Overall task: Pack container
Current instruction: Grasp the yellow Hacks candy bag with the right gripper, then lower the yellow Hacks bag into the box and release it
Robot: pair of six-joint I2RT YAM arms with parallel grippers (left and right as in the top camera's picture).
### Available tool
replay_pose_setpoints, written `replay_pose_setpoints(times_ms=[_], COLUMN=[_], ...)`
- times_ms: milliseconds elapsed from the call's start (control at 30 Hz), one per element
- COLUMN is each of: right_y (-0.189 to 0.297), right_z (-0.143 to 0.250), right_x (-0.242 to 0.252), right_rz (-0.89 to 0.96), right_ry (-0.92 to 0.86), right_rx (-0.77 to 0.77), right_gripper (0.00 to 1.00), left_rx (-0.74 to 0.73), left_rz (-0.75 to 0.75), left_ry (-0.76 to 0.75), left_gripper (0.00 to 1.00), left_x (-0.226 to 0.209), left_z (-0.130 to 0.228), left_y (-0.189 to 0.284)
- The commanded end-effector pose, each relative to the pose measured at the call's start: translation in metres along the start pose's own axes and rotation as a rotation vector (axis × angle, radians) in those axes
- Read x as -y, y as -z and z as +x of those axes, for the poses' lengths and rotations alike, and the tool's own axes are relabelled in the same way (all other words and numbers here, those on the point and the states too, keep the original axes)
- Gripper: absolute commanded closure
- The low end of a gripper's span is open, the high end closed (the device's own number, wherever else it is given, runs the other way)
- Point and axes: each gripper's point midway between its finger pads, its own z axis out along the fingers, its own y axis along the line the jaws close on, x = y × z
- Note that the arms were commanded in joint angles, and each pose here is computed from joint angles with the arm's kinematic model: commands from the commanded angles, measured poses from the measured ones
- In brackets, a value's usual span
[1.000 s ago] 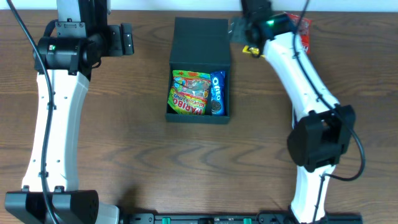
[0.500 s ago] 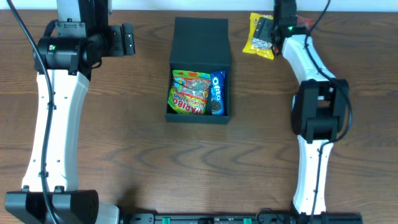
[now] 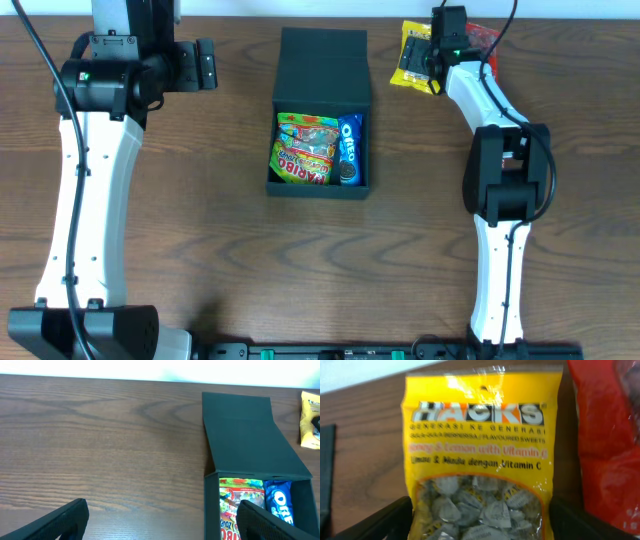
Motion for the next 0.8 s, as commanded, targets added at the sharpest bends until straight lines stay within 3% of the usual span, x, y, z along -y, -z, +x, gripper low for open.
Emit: replay_pose_setpoints(times_ms=[0, 133, 167, 300, 433, 633, 767], right_y=[-0.009, -0.009, -0.009, -0.004, 0.024, 0.106, 0.168], right_z=[0.015, 0.018, 0.02, 0.023, -0.004, -0.065, -0.074], right_x=[-0.002, -0.001, 0.0, 0.0, -0.006, -0.035, -0.071], right_rz=[-0.003, 0.004, 0.006, 0.011, 0.006, -0.034, -0.116], right_ry=[0.024, 0.025, 0.025, 0.027, 0.062, 0.117, 0.207], right_rx=[-0.039, -0.052, -0.058, -0.086, -0.076, 0.004, 0.009], right_gripper=[0.23, 0.5, 0.62, 0.81, 0.97, 0.99, 0.99], left_rx=[0.025, 0.025, 0.024, 0.024, 0.025, 0.025, 0.025], left_rz=[0.006, 0.006, 0.006, 0.006, 0.006, 0.006, 0.005], left_ry=[-0.014, -0.014, -0.014, -0.014, -0.014, -0.014, -0.015], left_gripper=[0.05, 0.05, 0.05, 0.05, 0.05, 0.05, 0.05], left_x=[0.001, 0.001, 0.001, 0.001, 0.001, 0.001, 0.001], left_z=[-0.004, -0.004, -0.004, -0.004, -0.004, -0.004, -0.004], left_y=[0.011, 0.011, 0.011, 0.011, 0.011, 0.011, 0.011])
